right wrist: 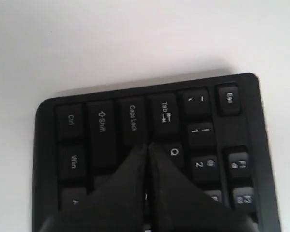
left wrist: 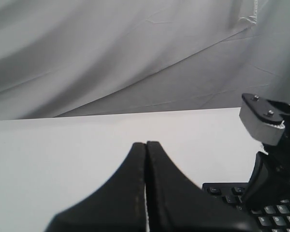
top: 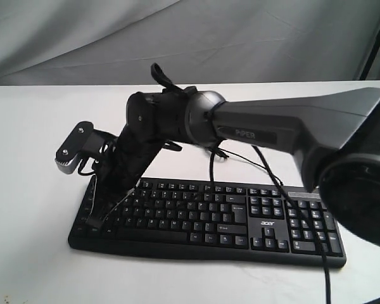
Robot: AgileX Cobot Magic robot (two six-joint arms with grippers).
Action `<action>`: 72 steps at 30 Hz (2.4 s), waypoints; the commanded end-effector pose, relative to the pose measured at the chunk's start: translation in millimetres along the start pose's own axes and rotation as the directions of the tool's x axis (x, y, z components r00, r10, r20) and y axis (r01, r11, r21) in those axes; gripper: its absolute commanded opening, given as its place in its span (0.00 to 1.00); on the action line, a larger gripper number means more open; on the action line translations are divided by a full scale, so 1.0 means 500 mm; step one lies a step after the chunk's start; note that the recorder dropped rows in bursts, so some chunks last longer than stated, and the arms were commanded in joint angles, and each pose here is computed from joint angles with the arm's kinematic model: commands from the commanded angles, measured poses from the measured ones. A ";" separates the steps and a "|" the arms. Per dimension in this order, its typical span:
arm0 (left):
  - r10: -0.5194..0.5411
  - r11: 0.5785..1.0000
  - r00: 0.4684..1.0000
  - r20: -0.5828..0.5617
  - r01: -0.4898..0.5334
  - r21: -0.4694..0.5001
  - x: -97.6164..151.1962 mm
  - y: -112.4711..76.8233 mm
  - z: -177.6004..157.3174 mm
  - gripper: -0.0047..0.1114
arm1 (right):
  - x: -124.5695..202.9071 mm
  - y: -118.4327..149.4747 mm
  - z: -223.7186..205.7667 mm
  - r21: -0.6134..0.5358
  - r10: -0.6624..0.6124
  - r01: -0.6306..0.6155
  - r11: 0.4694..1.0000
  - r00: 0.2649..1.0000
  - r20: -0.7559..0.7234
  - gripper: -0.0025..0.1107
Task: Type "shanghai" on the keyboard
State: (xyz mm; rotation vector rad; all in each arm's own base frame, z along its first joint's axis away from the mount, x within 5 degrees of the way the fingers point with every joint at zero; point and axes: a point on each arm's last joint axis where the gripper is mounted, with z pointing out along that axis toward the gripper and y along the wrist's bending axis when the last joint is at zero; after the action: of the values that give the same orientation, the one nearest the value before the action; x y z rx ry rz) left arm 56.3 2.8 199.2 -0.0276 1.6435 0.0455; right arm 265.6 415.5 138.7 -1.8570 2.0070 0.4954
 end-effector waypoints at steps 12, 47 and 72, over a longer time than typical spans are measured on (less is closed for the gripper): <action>-0.002 1.000 1.000 0.007 0.002 0.007 0.000 -0.001 0.000 0.04 | 0.185 -0.015 -0.147 0.172 0.220 -0.227 0.959 0.974 0.056 0.02; -0.002 1.000 1.000 0.007 0.002 0.007 0.000 -0.001 0.000 0.04 | 0.222 -0.025 -0.090 0.141 0.258 -0.256 0.956 0.966 0.004 0.02; -0.002 1.000 1.000 0.007 0.002 0.007 0.000 -0.001 0.000 0.04 | 0.121 0.038 -0.458 0.364 0.097 -0.219 0.905 0.941 0.325 0.02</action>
State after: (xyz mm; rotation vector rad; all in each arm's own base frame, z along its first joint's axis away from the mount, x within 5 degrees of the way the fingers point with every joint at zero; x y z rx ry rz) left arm 56.3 2.8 199.2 -0.0276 1.6435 0.0455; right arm 236.1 254.2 305.7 -1.3297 1.8933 0.3414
